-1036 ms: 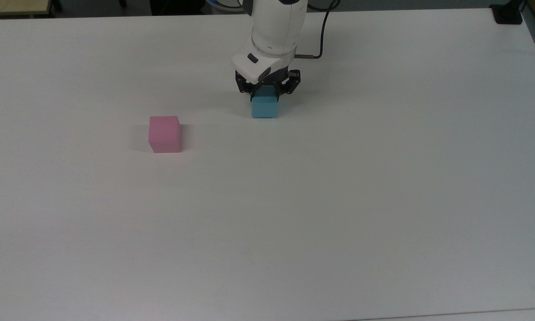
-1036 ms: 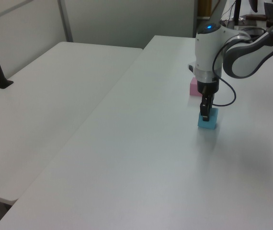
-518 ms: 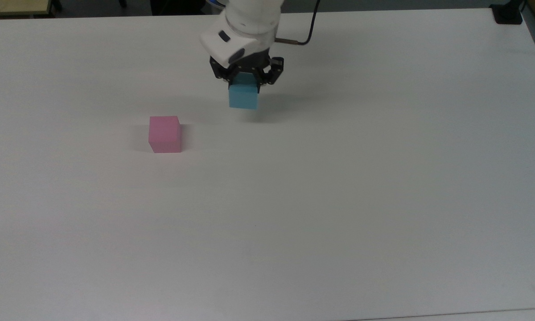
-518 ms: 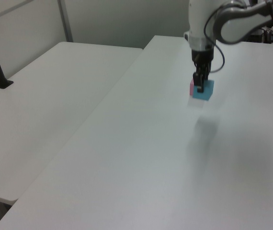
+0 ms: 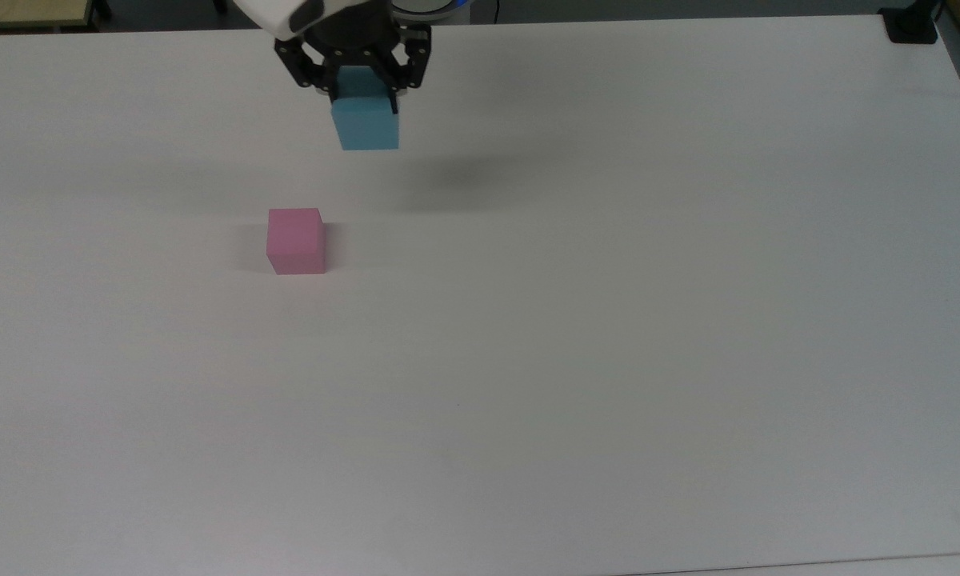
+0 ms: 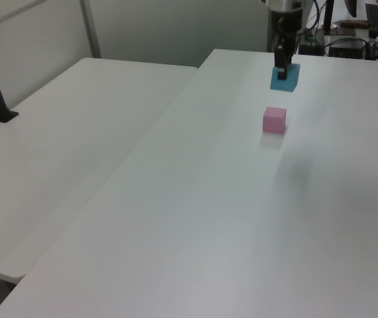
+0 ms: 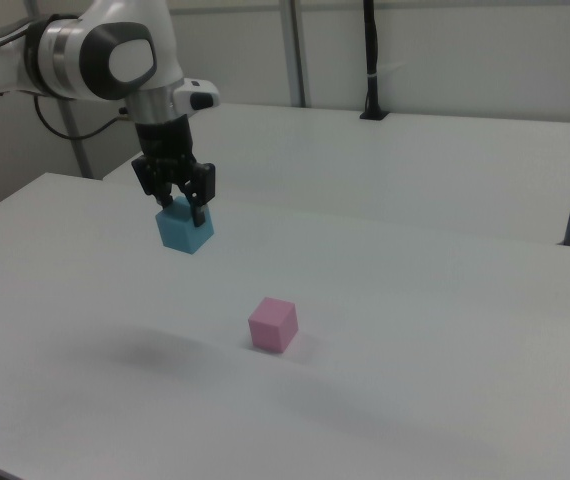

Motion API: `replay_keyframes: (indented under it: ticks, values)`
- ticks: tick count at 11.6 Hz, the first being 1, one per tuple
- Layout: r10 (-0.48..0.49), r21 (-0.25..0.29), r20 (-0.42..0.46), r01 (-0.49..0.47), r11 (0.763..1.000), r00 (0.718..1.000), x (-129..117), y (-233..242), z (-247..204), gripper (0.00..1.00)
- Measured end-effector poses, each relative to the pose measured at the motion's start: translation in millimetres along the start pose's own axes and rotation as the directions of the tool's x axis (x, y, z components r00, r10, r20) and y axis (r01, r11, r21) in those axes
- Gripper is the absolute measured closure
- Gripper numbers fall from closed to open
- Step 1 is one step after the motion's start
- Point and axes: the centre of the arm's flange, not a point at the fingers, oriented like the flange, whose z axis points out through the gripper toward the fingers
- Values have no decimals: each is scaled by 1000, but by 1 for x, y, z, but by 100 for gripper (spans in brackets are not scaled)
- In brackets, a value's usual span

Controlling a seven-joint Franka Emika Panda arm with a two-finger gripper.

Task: Put blue cube on pink cube
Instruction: 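Lift the blue cube and carry it toward the pink cube, then lower the blue cube onto the pink cube and open the gripper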

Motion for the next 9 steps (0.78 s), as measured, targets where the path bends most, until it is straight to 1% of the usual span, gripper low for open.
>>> replay_keyframes:
  ticks: [3,6,7,9]
  values:
    - [-31,-3,-21,31,1000,999,-1,36,-6,43]
    - [-26,-7,-98,26,1000,995,6,67,-7,43]
    - [-20,-9,-110,19,1000,994,8,75,-2,43]
    - [-19,-3,-103,19,1000,994,15,87,20,43]
